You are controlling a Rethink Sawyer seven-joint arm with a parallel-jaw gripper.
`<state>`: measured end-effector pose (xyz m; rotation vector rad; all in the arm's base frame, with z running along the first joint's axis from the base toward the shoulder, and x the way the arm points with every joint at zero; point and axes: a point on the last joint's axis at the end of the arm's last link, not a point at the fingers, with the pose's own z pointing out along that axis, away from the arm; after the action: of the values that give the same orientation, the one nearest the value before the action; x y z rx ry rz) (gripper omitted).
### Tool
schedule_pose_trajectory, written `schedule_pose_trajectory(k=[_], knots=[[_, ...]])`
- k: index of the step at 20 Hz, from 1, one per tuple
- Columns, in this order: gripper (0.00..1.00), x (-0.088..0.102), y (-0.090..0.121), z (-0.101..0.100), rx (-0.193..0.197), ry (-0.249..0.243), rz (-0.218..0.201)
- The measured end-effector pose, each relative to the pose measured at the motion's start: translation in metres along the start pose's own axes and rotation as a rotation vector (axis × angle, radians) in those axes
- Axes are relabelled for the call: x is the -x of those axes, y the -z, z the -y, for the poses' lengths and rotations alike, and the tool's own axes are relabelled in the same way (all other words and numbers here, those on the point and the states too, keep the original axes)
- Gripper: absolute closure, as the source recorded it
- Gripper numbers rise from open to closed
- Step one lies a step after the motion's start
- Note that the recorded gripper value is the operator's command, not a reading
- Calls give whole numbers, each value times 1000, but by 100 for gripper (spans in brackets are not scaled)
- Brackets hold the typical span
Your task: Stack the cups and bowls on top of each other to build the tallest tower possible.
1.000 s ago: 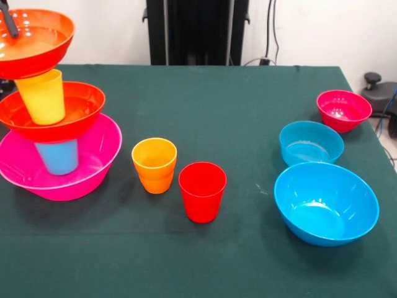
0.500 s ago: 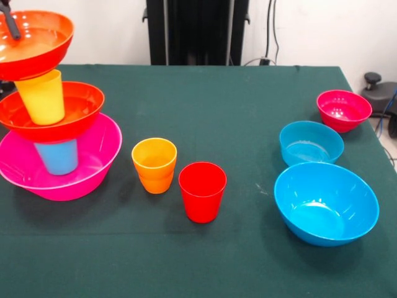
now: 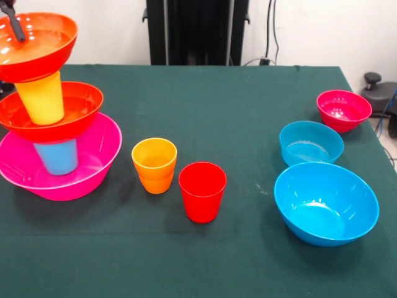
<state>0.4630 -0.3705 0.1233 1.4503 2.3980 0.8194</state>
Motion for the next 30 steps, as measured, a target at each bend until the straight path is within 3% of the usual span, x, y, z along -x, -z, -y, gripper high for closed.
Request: schedule_pose_trajectory(k=[23,30], knots=[[100,0,-1,1,0,-2,-1],[100,-7,-11,4,15,-7,-25]])
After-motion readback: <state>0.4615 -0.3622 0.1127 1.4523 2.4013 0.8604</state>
